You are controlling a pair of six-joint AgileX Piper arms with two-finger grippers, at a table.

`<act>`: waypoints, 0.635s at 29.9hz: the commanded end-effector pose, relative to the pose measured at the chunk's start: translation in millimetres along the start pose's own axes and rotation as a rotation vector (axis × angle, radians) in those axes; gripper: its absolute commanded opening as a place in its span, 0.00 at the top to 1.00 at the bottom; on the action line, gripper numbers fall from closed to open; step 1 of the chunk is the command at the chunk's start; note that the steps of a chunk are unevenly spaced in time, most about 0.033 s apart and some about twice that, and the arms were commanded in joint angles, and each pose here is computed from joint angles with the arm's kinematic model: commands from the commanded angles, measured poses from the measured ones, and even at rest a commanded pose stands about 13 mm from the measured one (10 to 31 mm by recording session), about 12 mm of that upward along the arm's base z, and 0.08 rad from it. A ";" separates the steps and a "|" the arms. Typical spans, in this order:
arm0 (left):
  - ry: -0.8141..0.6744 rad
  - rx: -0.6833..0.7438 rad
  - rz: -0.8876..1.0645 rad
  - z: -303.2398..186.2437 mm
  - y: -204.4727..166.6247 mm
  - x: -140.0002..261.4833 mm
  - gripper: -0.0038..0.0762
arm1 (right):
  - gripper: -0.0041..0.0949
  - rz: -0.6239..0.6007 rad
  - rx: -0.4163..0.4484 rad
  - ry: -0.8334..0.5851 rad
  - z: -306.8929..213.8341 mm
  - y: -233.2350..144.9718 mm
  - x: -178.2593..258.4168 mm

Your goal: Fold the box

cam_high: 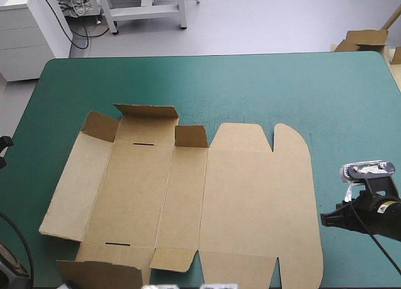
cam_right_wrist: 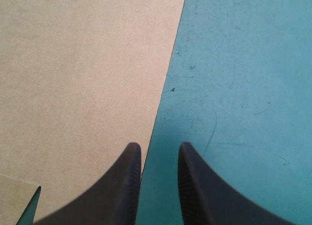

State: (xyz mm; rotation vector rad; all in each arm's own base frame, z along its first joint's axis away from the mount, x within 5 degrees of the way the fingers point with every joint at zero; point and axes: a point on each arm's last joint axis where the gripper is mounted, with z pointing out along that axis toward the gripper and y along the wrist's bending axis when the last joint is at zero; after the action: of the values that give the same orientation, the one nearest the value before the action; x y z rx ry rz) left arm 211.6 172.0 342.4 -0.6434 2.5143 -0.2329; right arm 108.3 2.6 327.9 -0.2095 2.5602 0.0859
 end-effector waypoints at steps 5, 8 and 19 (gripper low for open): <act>-0.036 0.022 0.033 -16.5 -9.6 -1.5 0.93 | 0.71 -0.005 0.016 -0.064 -6.2 -1.2 -7.4; -0.011 0.033 0.038 -16.4 -10.6 0.8 0.83 | 0.71 -0.007 0.016 -0.064 -6.2 -1.2 -7.4; 0.067 0.122 -0.033 3.0 -11.5 17.0 0.06 | 0.71 -0.023 0.016 -0.063 -6.2 -1.2 -7.4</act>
State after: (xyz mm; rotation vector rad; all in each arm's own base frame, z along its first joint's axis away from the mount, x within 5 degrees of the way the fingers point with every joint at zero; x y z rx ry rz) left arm 209.3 165.1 331.1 -0.6360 2.5542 -0.3318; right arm 108.3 2.6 327.9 -0.2296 2.5582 0.0799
